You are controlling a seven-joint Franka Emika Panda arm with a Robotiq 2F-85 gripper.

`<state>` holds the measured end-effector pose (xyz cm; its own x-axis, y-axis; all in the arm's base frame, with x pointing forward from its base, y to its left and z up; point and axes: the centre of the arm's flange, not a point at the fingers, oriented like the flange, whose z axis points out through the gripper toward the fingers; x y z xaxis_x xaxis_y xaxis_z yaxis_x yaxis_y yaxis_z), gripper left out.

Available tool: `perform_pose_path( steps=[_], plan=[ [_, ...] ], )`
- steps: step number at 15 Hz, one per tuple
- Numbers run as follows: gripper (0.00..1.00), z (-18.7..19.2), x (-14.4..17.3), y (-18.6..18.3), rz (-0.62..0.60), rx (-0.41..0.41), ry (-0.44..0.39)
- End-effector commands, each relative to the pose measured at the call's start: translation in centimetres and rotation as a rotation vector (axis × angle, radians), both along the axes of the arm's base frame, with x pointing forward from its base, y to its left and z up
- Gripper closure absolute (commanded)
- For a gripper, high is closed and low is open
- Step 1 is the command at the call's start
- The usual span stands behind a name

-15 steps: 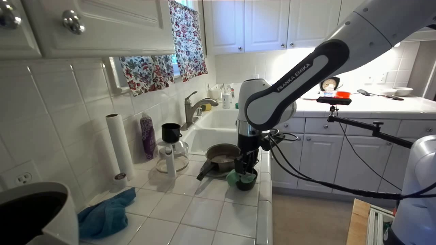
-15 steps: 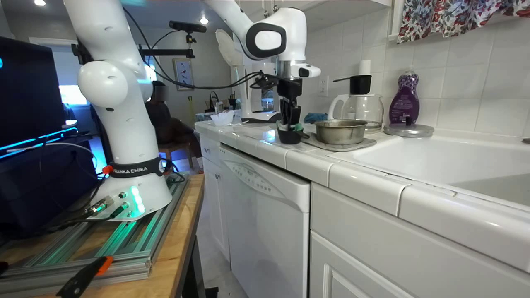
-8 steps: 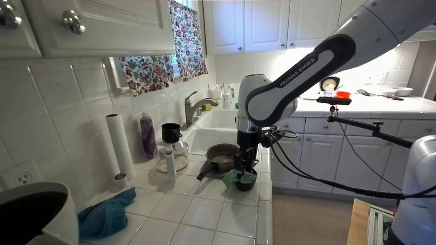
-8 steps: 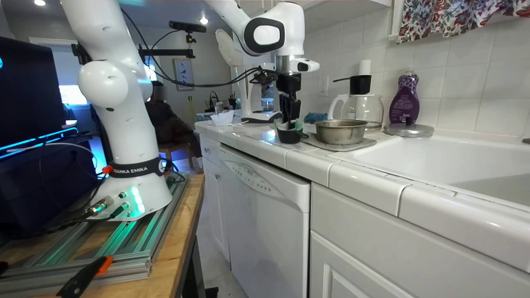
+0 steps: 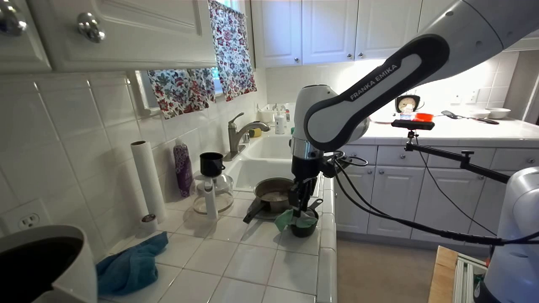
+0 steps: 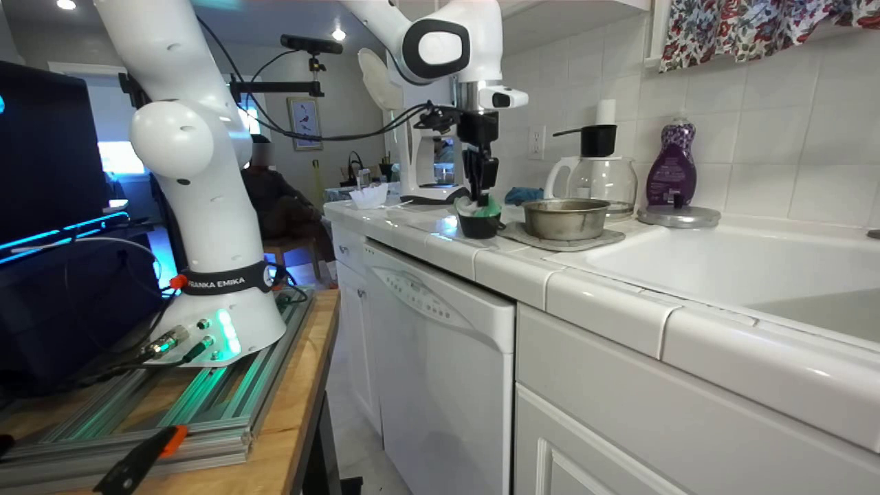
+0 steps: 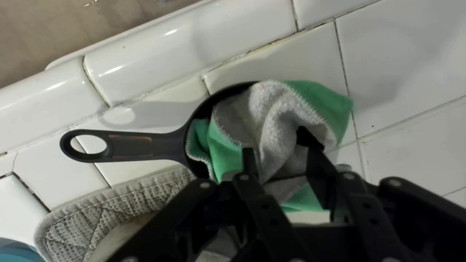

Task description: Put the green towel in the measuring cup.

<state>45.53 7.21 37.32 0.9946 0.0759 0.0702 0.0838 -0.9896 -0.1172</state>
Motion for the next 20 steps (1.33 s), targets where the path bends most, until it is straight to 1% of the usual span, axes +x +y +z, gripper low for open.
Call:
perform_pose_path(
  steps=[1, 2, 3, 6, 10, 14, 17, 20],
  plan=[
    [0.89, 0.9, -0.3, 0.3, -0.002, 0.001, 0.003],
    [0.96, 0.9, -0.3, 0.3, -0.002, 0.003, 0.005],
    [1.00, 0.8, -0.2, 0.3, -0.002, 0.004, 0.004],
    [1.00, 0.2, -0.1, 0.1, -0.011, 0.003, 0.015],
    [1.00, -2.6, 0.3, -1.2, -0.029, 0.001, 0.063],
    [1.00, -5.0, 0.6, -3.0, -0.089, -0.015, 0.110],
    [1.00, -6.6, 1.2, -3.5, -0.118, -0.024, 0.149],
    [1.00, -5.8, 1.5, -2.9, -0.103, -0.015, 0.140]
  ],
)
